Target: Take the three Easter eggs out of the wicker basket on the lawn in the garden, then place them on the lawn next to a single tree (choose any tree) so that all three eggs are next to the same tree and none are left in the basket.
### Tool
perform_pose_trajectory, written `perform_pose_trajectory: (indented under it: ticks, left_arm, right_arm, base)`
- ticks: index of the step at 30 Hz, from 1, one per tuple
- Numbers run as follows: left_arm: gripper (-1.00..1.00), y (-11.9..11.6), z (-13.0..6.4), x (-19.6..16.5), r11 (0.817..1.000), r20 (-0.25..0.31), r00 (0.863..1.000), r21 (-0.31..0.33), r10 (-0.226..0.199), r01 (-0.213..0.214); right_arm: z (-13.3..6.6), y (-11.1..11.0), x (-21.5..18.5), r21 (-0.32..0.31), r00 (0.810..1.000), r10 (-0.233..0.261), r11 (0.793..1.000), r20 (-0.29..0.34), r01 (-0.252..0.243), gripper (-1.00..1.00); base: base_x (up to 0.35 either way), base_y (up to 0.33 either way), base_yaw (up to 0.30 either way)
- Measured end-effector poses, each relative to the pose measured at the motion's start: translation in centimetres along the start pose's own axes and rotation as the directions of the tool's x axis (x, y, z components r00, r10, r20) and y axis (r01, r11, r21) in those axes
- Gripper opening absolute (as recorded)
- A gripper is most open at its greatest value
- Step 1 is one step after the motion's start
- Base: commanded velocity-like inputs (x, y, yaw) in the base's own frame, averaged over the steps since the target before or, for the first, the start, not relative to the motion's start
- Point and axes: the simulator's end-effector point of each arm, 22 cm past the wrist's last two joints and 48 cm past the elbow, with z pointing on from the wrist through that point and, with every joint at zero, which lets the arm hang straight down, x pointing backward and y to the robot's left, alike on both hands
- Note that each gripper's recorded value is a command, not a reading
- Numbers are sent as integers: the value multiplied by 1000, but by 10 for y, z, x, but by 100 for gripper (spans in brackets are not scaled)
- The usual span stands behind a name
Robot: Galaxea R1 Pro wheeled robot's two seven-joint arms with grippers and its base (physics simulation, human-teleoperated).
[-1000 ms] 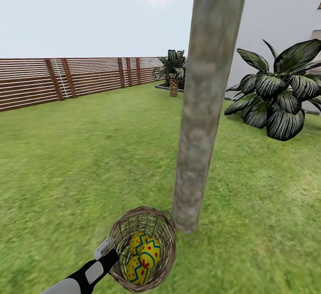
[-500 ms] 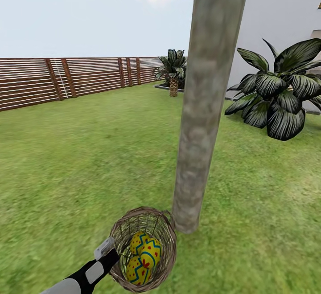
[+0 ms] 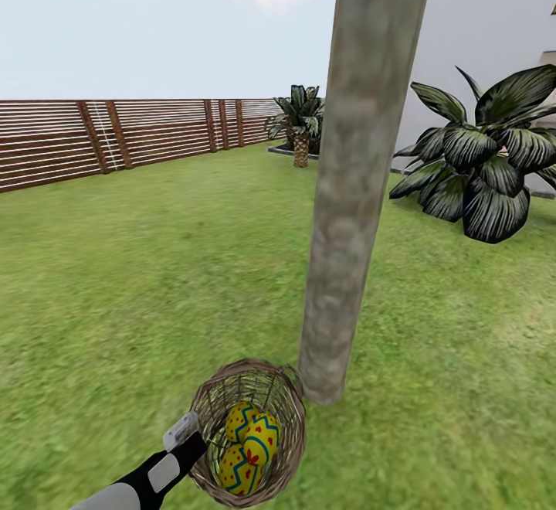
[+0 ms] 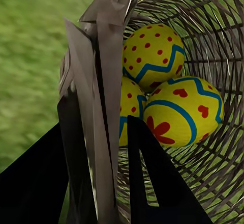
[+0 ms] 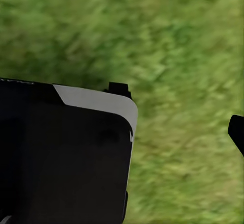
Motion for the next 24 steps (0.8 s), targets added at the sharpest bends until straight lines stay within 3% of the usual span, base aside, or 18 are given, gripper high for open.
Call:
perform_pose_trajectory:
  ticks: [24]
  left_arm:
    - [-100,5,25,5,1000,0,1000,0,0,0]
  right_arm:
    - [26,0,-2,0,1000,0,1000,1,0,100]
  base:
    - [0,0,0]
